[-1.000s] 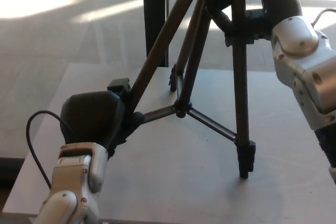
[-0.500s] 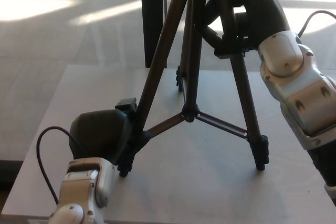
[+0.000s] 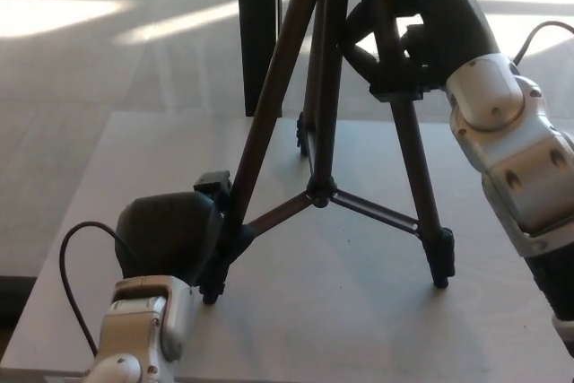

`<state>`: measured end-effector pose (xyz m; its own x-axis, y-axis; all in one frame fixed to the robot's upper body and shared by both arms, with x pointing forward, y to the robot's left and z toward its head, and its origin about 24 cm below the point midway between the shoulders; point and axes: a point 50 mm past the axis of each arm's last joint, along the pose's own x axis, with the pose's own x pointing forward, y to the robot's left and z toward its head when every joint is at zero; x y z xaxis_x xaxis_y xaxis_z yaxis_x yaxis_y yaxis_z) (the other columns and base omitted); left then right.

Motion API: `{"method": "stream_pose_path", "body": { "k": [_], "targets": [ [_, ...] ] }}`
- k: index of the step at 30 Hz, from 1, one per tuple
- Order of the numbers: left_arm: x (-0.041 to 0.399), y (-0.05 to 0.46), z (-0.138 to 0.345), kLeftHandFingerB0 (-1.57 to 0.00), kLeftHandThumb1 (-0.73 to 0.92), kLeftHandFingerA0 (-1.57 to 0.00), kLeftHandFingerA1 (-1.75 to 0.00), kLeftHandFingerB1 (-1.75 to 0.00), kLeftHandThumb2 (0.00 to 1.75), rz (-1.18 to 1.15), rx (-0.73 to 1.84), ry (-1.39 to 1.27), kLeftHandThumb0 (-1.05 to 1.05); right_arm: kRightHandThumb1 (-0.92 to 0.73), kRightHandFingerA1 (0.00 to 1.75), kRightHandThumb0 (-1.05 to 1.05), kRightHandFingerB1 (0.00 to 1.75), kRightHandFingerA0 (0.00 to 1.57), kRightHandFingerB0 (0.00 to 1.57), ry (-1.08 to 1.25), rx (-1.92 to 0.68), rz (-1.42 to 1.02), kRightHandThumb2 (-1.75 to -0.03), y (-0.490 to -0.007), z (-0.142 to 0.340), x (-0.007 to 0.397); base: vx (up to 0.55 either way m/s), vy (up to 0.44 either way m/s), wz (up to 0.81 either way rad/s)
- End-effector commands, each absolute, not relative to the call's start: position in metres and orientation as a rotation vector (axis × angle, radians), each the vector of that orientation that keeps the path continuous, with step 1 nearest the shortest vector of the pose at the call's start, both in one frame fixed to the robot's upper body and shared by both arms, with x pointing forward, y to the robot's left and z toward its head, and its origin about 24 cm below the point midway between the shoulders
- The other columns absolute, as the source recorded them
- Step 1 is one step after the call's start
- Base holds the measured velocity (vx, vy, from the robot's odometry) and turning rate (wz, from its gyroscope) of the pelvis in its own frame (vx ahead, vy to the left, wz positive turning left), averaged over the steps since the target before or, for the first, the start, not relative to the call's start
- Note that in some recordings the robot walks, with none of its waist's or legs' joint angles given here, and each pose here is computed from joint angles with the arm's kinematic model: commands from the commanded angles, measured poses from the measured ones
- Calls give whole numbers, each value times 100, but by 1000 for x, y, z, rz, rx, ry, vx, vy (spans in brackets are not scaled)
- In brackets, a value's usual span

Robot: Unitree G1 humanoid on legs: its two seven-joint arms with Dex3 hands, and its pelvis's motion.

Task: Use both hands of the robot to pick up the tripod lying in the middle of the desk and make it stand upright on the desk

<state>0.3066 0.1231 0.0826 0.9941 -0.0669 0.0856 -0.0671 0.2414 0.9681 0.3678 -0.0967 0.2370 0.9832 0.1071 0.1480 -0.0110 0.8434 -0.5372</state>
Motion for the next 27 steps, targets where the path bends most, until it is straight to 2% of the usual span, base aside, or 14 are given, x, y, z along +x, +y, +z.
{"method": "stream_pose_path", "body": {
  "k": [1,2,3,4,5,16,19,20,21,22,24,25,26,27],
  "targets": [
    [296,103,66,0,42,0,-18,0,77,-250,1169,142,-76,-60,13,-99,0,0,0,51,-631,218,-95,-102,219,367,0,0,0],
    [297,104,69,0,44,0,0,0,75,-258,1148,156,-79,-70,0,-94,0,0,0,49,-667,220,-61,-105,215,367,0,0,0],
    [299,106,72,0,43,0,0,0,73,-263,1152,162,-80,-60,0,-94,0,0,0,18,-629,260,-74,-108,211,365,0,0,0],
    [299,106,73,0,45,0,0,0,74,-263,1155,161,-84,-67,0,-98,0,0,0,46,-623,249,-61,-108,212,365,0,0,0],
    [300,108,74,0,43,0,0,0,74,-262,1170,157,-82,-58,0,-97,0,0,0,92,-635,221,-78,-106,213,365,0,0,0],
    [298,116,71,0,52,0,0,0,75,-255,1209,165,-85,-66,0,-96,0,0,0,74,-649,305,-72,-122,201,357,0,0,0],
    [297,121,72,0,53,0,0,0,72,-247,1216,140,-87,-66,0,-102,0,0,0,131,-690,306,-74,-131,200,353,0,0,0],
    [297,123,74,0,60,0,-14,0,92,-243,1242,136,-104,-68,0,-105,0,0,0,140,-697,295,-75,-135,200,351,0,0,0],
    [297,127,77,0,56,0,0,0,71,-236,1260,130,-88,-64,0,-105,0,0,0,194,-712,251,-80,-137,200,349,0,0,0],
    [297,130,78,0,54,0,0,0,75,-231,1261,131,-90,-65,30,-105,0,0,0,228,-768,240,-105,-141,202,348,0,0,0],
    [297,134,79,0,52,0,0,0,73,-223,1255,121,-88,-65,33,-105,0,0,0,241,-756,240,-103,-146,202,346,0,0,0],
    [297,143,82,0,59,0,0,0,58,-206,1250,109,-90,-65,32,-104,0,0,0,257,-744,241,-103,-161,202,340,0,0,0],
    [297,143,83,0,59,0,0,0,58,-206,1250,109,-90,-65,32,-104,0,0,0,259,-746,241,-103,-161,202,339,0,0,0],
    [296,145,83,0,55,0,0,0,72,-205,1245,108,-89,-67,0,-102,0,0,0,252,-736,249,-80,-165,201,336,0,0,0]
  ]
}}
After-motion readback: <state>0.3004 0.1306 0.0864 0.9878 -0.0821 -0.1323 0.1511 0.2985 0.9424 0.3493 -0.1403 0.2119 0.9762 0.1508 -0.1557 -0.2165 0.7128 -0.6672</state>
